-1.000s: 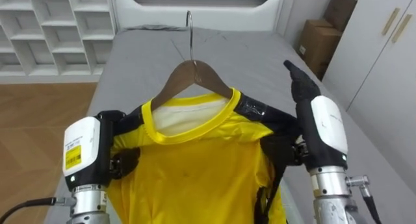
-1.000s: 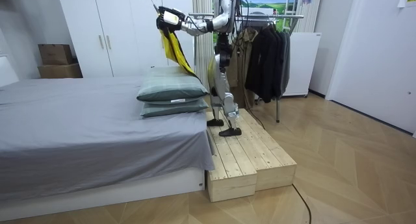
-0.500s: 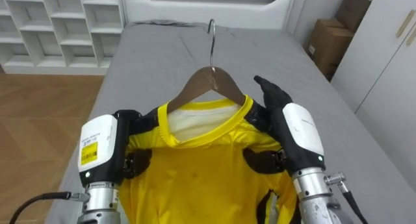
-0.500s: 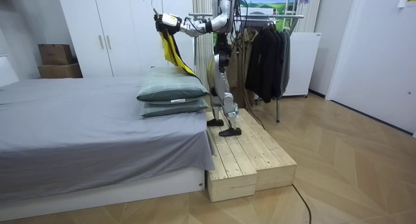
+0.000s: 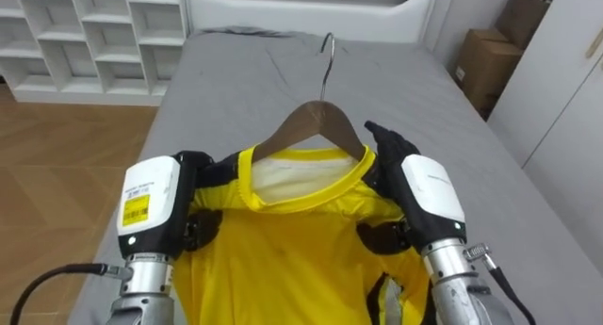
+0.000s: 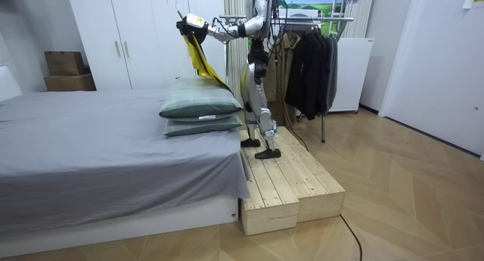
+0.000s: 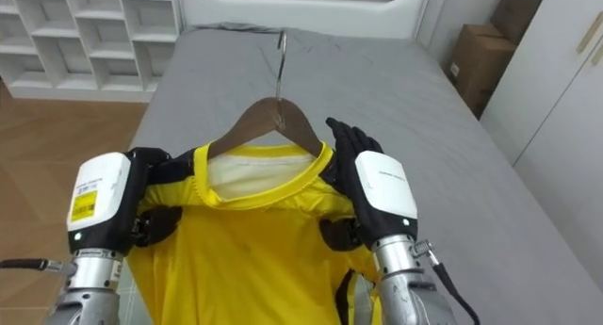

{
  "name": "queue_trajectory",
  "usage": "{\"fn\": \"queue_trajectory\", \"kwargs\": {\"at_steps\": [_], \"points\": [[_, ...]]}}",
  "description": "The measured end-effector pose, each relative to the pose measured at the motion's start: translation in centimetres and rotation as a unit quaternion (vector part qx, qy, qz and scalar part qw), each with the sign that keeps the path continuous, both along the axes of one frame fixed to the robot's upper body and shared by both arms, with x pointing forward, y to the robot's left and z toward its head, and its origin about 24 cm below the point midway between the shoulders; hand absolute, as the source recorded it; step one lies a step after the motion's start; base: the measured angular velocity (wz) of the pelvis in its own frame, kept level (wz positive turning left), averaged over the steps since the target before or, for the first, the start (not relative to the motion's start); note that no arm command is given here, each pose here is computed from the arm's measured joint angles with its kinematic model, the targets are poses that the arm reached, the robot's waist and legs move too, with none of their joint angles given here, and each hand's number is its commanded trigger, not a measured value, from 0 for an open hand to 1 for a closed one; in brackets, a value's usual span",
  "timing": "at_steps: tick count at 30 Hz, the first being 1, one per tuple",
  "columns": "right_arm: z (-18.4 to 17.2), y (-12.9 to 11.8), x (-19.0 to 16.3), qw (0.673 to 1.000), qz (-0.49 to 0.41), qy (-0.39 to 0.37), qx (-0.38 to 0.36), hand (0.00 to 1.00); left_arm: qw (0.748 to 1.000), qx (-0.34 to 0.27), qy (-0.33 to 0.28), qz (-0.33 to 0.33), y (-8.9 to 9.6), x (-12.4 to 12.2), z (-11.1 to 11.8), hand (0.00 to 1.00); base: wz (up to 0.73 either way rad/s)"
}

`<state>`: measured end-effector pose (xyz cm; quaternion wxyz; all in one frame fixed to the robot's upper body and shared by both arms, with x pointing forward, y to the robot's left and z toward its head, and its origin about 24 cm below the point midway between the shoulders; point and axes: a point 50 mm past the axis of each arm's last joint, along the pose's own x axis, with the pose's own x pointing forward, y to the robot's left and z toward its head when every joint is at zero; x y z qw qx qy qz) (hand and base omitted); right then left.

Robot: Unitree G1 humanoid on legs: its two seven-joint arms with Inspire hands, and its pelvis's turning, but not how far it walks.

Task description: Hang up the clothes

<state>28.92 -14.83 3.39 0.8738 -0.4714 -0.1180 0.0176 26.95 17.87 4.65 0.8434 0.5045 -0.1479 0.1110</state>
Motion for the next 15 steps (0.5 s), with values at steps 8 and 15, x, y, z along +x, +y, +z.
{"fn": "queue_trajectory", "kwargs": {"at_steps": [8, 15], "points": [[-0.5, -0.9, 0.0, 1.000, -0.024, -0.002, -0.004, 0.00, 0.999, 0.027, -0.026, -0.017, -0.5, 0.0, 1.3, 1.00, 0.03], [-1.0, -1.5, -0.1, 0.999, -0.034, -0.002, -0.009, 0.00, 0.999, 0.027, -0.029, -0.024, -0.8, -0.1, 1.4, 1.00, 0.09]]}}
